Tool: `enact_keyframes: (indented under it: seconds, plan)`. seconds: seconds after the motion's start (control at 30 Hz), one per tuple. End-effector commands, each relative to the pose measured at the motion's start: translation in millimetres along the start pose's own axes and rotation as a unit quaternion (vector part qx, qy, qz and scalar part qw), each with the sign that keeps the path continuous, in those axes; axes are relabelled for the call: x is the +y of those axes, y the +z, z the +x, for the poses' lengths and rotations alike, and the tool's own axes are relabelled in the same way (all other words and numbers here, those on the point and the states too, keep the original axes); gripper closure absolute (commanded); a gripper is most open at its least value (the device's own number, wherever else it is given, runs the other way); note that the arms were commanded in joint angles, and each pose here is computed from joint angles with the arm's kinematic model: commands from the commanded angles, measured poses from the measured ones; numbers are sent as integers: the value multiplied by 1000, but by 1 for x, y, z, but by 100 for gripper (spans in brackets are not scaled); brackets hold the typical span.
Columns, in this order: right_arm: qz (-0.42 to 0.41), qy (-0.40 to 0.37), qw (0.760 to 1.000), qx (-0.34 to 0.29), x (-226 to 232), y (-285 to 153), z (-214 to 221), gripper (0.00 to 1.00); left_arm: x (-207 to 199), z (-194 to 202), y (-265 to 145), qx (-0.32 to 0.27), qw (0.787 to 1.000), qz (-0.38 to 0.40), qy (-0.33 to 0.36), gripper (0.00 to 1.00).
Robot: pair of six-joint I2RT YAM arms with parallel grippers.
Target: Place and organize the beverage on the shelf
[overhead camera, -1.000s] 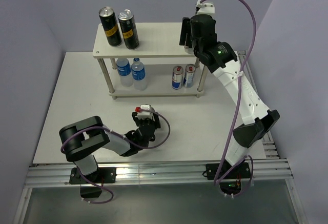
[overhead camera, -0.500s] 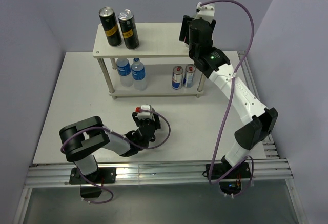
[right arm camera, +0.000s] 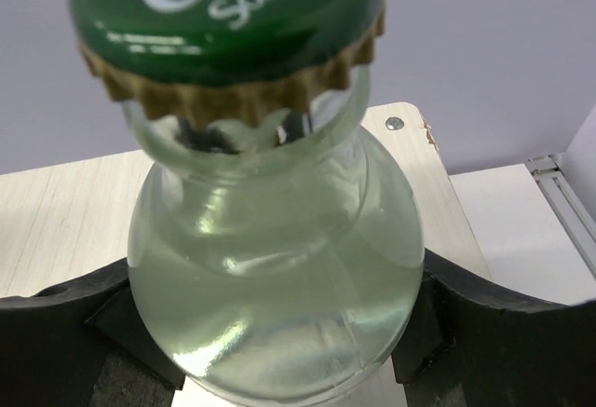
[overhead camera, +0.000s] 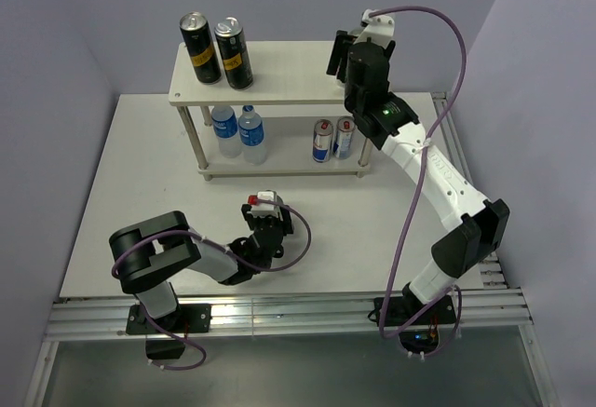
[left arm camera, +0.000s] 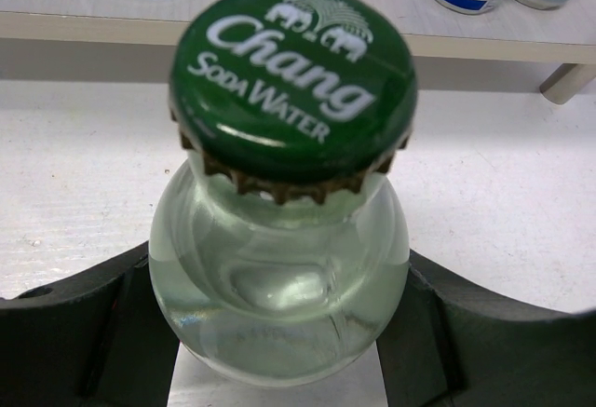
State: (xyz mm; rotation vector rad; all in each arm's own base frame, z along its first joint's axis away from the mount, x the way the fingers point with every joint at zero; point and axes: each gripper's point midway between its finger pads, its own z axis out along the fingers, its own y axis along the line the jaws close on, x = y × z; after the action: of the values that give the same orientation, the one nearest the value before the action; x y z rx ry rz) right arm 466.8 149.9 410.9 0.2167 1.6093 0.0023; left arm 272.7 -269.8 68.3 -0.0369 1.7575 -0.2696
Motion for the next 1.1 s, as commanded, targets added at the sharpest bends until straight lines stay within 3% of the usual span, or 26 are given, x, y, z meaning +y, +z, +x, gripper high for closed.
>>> enact_keyframes:
  seconds: [0.0, 0.13, 0.43, 1.07]
  plan:
    - [6, -14, 999, 30, -8, -2, 22, 31, -1, 30, -7, 45, 998, 20, 28, 100]
    - [2, -15, 999, 32, -7, -2, 25, 12, -1, 30, -7, 44, 998, 20, 28, 100]
    - [-1, -15, 999, 32, -9, -5, 29, 1, 0, 30, -7, 43, 998, 19, 28, 100]
    - [-70, 7, 996, 61, -5, -51, 47, 0, -1, 28, -6, 43, 998, 13, 34, 100]
